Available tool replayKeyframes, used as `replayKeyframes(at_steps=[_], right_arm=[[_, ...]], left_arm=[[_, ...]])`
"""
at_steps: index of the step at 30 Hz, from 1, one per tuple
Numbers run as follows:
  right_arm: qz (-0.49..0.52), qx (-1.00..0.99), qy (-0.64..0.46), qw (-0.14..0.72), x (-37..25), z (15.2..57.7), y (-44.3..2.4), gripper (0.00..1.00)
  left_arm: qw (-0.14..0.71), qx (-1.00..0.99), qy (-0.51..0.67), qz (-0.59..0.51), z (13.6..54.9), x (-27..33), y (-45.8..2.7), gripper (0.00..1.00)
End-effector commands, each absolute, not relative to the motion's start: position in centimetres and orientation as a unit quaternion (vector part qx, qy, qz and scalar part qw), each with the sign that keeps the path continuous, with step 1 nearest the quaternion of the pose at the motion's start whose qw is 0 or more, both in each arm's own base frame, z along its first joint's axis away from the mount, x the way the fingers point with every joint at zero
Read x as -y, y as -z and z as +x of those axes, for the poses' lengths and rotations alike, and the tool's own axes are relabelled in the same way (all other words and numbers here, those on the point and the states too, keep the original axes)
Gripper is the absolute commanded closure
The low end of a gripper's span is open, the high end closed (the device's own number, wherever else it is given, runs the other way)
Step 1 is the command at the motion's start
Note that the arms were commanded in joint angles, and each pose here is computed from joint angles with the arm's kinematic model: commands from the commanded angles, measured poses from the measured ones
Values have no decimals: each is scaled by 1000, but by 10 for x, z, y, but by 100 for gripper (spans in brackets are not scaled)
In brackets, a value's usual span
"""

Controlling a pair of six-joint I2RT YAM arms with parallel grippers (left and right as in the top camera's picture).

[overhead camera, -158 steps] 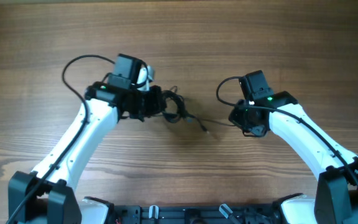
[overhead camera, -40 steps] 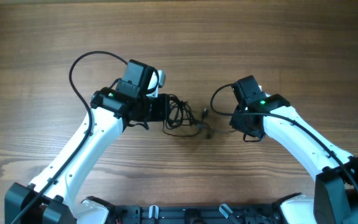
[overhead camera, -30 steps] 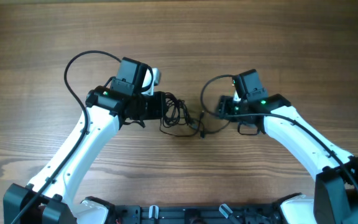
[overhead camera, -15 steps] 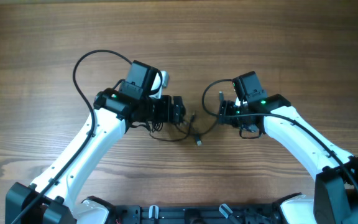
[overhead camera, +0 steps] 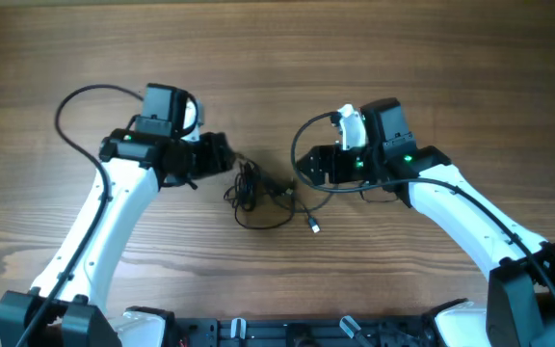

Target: Untangle cables

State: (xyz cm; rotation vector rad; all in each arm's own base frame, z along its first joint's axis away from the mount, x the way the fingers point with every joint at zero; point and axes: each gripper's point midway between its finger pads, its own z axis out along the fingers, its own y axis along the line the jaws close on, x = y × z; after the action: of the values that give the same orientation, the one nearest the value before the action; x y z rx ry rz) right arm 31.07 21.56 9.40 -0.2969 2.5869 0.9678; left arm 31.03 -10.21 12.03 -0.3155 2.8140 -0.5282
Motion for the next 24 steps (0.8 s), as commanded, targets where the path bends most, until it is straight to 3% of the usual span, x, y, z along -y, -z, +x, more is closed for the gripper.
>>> replayKeyframes(at_steps=[1, 5, 8, 13, 20, 24], right_arm=[[-72, -924, -341, 158, -215, 308, -88, 16], [-29, -943, -294, 153, -199, 310, -75, 15], [-27, -945, -292, 146, -198, 307, -73, 15], [-36, -941, -306, 137, -202, 303, -75, 15], [-17, -949, -287, 131, -195, 302, -70, 20], [46, -973, -195, 117, -162, 297, -51, 19]], left_arm=[[103, -962, 173, -185, 302, 90, -105, 37], [79, -965, 164, -190, 290, 88, -85, 46], [72, -965, 162, -193, 287, 88, -68, 64], [51, -965, 173, -189, 283, 101, -40, 80], [49, -950, 306, -37, 276, 214, -48, 80], [61, -947, 316, 5, 271, 234, -53, 65]])
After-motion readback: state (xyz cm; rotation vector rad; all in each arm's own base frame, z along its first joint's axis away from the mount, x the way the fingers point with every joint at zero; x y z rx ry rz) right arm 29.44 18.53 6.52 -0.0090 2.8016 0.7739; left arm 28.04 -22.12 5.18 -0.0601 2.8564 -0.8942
